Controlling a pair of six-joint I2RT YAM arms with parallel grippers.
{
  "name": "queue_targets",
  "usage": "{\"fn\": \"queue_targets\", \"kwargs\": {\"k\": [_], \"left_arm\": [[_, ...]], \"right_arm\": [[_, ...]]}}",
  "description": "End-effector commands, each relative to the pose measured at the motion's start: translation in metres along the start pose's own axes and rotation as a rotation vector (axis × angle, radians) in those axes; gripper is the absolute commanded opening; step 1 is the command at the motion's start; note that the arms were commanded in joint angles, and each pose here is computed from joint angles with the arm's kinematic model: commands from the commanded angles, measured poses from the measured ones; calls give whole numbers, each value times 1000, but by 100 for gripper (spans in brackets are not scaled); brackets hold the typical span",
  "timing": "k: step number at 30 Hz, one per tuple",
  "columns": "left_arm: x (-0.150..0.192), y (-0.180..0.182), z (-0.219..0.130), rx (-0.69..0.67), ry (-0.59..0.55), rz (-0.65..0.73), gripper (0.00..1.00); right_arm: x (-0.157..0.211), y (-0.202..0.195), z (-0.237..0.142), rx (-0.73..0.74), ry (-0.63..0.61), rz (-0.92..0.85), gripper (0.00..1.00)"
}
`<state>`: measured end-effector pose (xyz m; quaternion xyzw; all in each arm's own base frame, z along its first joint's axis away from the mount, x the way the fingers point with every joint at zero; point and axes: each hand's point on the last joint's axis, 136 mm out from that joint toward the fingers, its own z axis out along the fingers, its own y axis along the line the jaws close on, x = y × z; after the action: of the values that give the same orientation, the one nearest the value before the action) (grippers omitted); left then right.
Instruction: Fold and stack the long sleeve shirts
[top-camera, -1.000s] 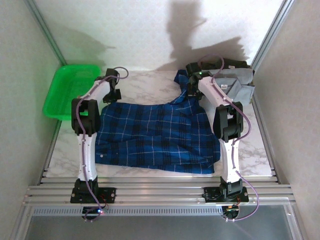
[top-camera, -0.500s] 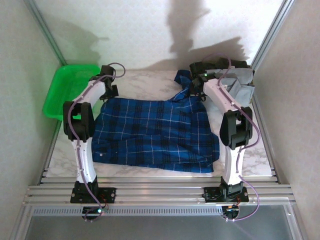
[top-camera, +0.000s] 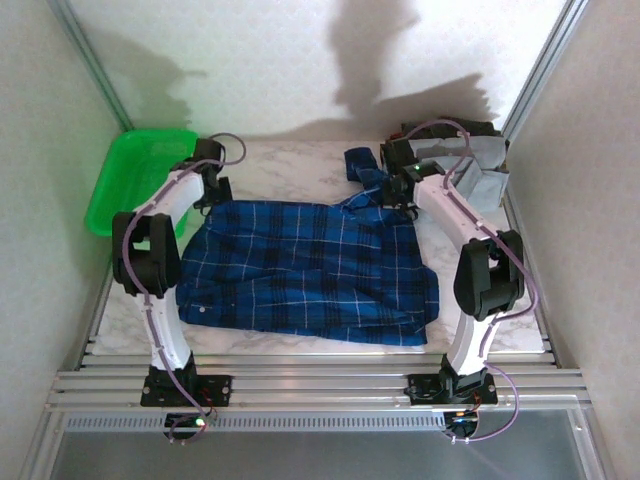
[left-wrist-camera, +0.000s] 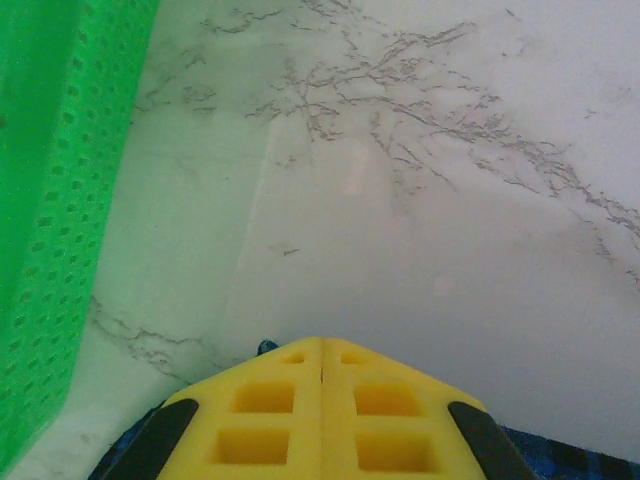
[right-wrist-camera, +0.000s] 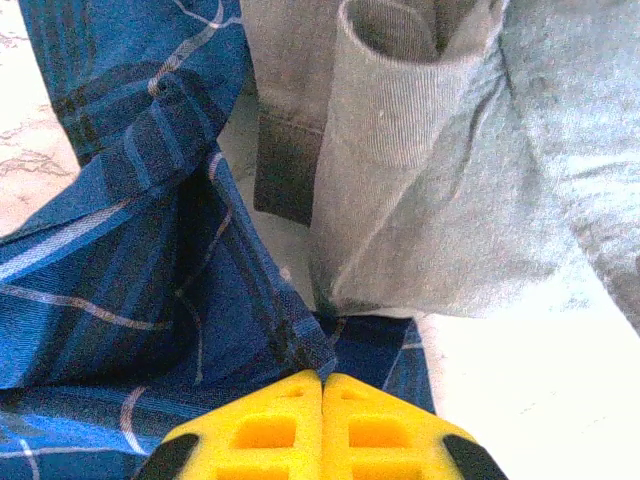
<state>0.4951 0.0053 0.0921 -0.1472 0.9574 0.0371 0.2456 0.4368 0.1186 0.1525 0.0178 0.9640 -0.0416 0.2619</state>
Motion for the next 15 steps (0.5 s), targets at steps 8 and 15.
{"fn": "queue_targets", "kwargs": {"k": [8,15], "left_arm": [[20,30,-12,-80,0,-40,0],[28,38,-4,-125,21,-30,0]], "right_arm": [[38,-15,-26,24,0,61,0],[77,-25,-32,40,30,90,0]]}}
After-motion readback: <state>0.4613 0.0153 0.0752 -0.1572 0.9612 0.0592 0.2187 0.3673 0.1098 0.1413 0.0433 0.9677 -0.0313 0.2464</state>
